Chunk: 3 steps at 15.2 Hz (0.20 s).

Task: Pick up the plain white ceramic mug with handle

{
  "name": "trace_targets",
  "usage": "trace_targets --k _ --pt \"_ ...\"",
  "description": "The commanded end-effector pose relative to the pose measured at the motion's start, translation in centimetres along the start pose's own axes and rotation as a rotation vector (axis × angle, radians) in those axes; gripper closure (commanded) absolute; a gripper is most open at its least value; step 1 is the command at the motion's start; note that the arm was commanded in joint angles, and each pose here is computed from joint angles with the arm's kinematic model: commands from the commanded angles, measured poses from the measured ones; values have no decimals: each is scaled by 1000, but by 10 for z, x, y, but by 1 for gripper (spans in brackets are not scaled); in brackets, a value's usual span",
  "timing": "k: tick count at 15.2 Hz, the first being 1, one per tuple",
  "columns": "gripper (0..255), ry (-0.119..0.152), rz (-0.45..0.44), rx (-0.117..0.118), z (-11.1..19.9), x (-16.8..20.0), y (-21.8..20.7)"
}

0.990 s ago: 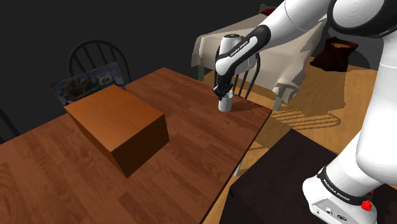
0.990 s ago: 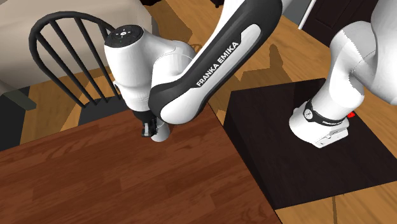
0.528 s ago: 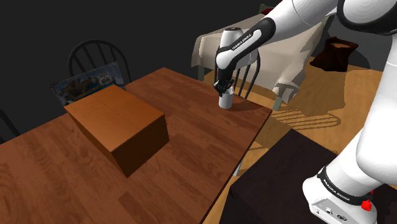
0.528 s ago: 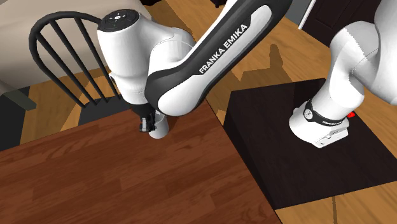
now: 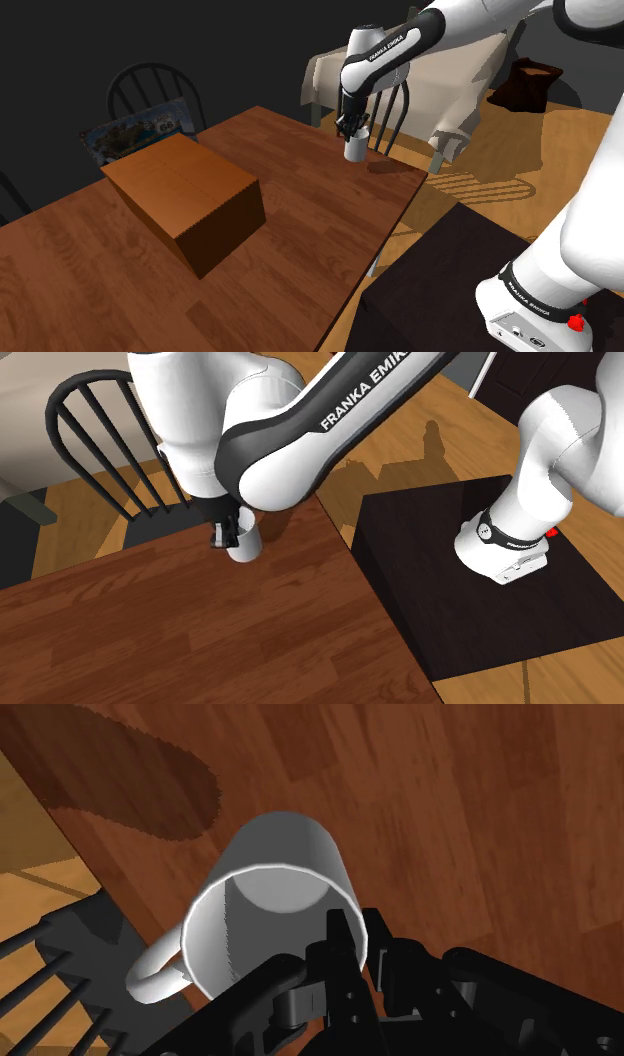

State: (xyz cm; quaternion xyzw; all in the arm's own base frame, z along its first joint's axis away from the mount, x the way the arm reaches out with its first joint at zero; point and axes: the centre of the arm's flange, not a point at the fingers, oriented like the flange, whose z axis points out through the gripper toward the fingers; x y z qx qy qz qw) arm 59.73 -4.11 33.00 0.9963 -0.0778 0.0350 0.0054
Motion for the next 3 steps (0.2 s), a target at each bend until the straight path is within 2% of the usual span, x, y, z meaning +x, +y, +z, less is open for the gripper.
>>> trace_targets --k 1,3 --pt "255 -1 0 0 -10 1 1" --pt "255 -1 0 0 -11 1 1"
